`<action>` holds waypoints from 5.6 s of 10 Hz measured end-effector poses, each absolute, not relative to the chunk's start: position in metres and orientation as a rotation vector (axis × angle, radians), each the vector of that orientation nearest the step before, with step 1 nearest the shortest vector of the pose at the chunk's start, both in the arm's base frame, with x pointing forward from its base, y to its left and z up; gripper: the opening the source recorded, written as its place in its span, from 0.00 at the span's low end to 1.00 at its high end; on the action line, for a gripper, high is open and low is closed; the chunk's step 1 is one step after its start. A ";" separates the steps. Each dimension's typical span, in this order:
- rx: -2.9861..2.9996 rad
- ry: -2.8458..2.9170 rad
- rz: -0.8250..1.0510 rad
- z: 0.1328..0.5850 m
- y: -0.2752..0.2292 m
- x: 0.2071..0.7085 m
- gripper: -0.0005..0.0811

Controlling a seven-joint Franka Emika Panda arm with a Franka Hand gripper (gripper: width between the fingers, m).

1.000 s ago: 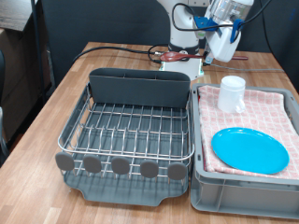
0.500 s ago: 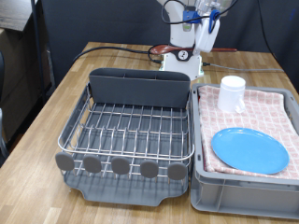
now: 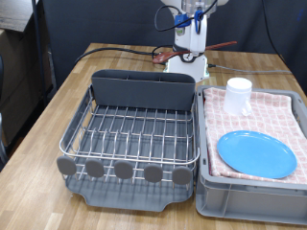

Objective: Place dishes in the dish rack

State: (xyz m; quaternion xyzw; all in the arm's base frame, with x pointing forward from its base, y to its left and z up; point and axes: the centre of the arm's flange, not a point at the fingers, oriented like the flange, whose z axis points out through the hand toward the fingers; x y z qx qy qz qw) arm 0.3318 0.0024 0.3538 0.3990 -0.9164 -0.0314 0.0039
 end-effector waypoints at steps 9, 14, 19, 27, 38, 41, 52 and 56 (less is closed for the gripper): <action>1.307 -2.951 -0.551 0.336 -0.061 0.332 0.12; 1.305 -2.976 -0.743 0.300 -0.113 0.325 0.12; 1.288 -2.964 -0.549 0.287 -0.114 0.338 0.47; 1.102 -2.924 -0.115 0.304 -0.072 0.358 0.99; 1.765 -2.595 0.018 0.387 0.001 0.404 0.99; 1.925 -2.554 0.161 0.390 0.011 0.416 0.99; 2.264 -2.372 0.082 0.406 0.096 0.506 0.99; 2.392 -2.432 0.097 0.348 0.098 0.514 0.99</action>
